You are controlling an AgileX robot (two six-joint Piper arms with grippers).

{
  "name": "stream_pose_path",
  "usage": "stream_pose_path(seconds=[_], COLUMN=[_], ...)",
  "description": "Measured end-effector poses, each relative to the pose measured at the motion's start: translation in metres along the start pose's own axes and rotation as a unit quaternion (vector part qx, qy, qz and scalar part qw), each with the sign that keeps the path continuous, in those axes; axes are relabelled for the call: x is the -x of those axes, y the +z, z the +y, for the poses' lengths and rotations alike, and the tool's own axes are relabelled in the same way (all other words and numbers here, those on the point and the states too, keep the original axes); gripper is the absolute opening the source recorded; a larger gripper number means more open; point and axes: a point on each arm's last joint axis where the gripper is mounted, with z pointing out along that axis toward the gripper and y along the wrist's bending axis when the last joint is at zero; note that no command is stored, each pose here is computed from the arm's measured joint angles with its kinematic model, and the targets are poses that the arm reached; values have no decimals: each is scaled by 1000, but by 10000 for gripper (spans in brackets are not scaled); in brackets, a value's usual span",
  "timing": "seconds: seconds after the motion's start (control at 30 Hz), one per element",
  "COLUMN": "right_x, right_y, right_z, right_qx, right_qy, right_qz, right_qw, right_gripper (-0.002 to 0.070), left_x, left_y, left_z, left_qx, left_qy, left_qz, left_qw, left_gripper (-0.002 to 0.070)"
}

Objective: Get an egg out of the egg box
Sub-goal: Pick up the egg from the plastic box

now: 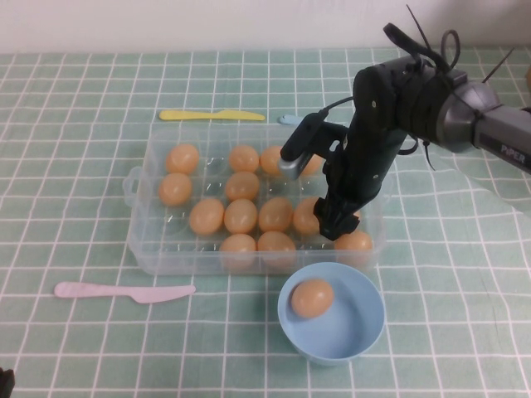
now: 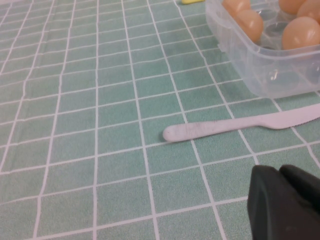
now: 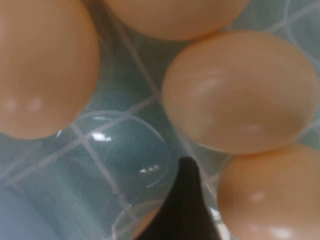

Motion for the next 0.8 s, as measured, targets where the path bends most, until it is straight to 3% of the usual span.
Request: stream_pose_path(seconds=[0.23,0.5,0.8], right_x=[0,1,21], right_y=[4,2,-42], right_z=[0,-1,-9], right_qx=[1,2,-15], right_qy=[0,-1,-5], right_qz=[1,6,-23], right_qw=[1000,1000,1000], right_gripper=[533,414,411], left_x=[0,0,0], left_y=[0,0,0], left_z=[0,0,0], left_qx=[0,0,0], left_qy=[0,0,0], left_qz=[0,0,0], left_qw=[1000,1000,1000], left_gripper=[-3,-3,-3])
